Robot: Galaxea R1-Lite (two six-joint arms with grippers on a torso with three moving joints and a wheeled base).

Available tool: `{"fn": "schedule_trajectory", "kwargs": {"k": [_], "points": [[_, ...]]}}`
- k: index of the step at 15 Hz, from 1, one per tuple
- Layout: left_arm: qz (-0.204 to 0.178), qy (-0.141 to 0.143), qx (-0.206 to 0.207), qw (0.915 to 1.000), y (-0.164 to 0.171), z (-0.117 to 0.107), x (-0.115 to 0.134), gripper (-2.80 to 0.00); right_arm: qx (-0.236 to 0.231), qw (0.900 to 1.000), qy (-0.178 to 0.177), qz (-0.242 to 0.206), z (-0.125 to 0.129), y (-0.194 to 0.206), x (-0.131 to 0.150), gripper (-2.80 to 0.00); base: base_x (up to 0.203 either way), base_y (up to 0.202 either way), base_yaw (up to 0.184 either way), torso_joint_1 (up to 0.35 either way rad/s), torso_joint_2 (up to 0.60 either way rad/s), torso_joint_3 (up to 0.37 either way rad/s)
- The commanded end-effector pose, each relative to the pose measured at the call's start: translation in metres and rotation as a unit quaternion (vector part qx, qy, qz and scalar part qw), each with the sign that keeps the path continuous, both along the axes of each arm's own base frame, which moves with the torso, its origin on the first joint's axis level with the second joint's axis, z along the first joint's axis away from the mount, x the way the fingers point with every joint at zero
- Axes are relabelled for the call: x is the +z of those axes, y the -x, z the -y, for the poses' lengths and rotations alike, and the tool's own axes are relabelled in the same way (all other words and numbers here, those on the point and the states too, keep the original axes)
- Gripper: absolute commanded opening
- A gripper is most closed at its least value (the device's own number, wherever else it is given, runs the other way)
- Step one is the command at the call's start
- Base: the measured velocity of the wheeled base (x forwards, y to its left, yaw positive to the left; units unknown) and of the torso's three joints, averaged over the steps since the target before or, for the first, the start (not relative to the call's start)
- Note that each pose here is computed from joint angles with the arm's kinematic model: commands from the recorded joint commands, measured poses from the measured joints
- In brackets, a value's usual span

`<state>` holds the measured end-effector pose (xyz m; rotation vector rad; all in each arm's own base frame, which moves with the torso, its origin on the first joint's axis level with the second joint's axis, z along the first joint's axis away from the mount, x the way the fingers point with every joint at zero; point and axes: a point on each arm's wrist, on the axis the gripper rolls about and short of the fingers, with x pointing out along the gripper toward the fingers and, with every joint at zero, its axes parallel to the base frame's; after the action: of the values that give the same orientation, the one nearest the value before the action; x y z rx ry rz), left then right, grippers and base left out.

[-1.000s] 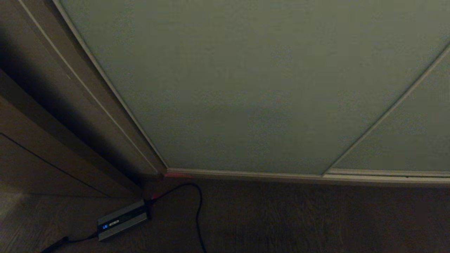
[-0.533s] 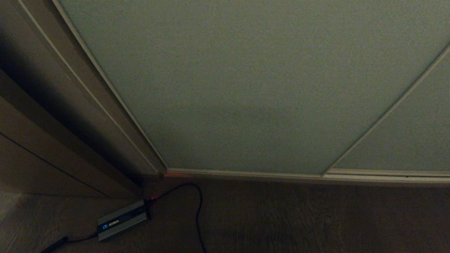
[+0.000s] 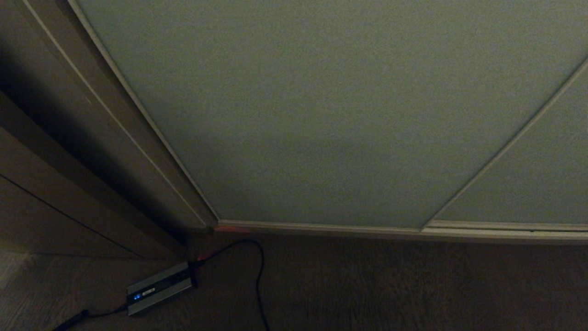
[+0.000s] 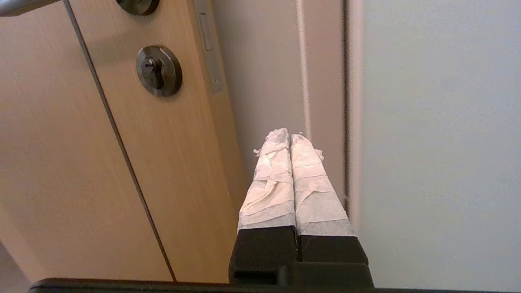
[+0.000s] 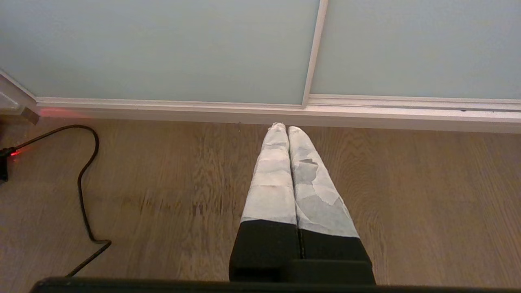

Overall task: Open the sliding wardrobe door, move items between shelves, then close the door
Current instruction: Open the door

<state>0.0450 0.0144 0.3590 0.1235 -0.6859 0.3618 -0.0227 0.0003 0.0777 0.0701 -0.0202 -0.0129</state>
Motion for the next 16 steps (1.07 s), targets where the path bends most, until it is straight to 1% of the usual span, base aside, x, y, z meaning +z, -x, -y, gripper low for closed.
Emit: {"fn": "schedule_trajectory", "kwargs": {"k": [1,3,5,6,9,13,16], "points": [[-0.008,0.006,0.012,0.9999,-0.031,-0.010,0.008,-2.80,0.001,1.000,0.000,-0.001,0.000,0.000,-0.001,-2.80,0.000,0.000,0.000,0.000,0.00,0.000],[0.001,0.007,0.012,0.9999,-0.044,-0.014,0.015,-2.80,0.000,1.000,0.000,-0.001,0.000,0.000,-0.001,-2.80,0.000,0.000,0.000,0.000,0.00,0.000],[0.004,0.014,0.000,0.9999,-0.055,-0.017,0.023,-2.80,0.000,1.000,0.000,-0.001,0.000,0.000,-0.001,-2.80,0.000,0.000,0.000,0.000,0.00,0.000],[0.003,0.017,-0.007,0.9998,-0.063,-0.018,0.026,-2.80,0.000,1.000,0.000,-0.001,0.000,0.000,-0.001,-2.80,0.000,0.000,0.000,0.000,0.00,0.000],[0.005,0.007,-0.045,0.9990,-0.076,-0.017,0.038,-2.80,0.001,1.000,0.000,-0.001,0.000,0.000,-0.001,-2.80,0.000,0.000,0.000,0.000,0.00,0.000],[-0.011,-0.010,-0.086,0.9962,-0.093,-0.014,0.050,-2.80,0.000,1.000,0.000,-0.001,0.000,0.000,-0.001,-2.80,0.000,0.000,0.000,0.000,0.00,0.000],[-0.022,-0.007,-0.089,0.9958,-0.109,-0.017,0.057,-2.80,0.000,1.000,0.000,-0.001,0.000,0.000,-0.001,-2.80,0.000,0.000,0.000,0.000,0.00,0.000]]}}
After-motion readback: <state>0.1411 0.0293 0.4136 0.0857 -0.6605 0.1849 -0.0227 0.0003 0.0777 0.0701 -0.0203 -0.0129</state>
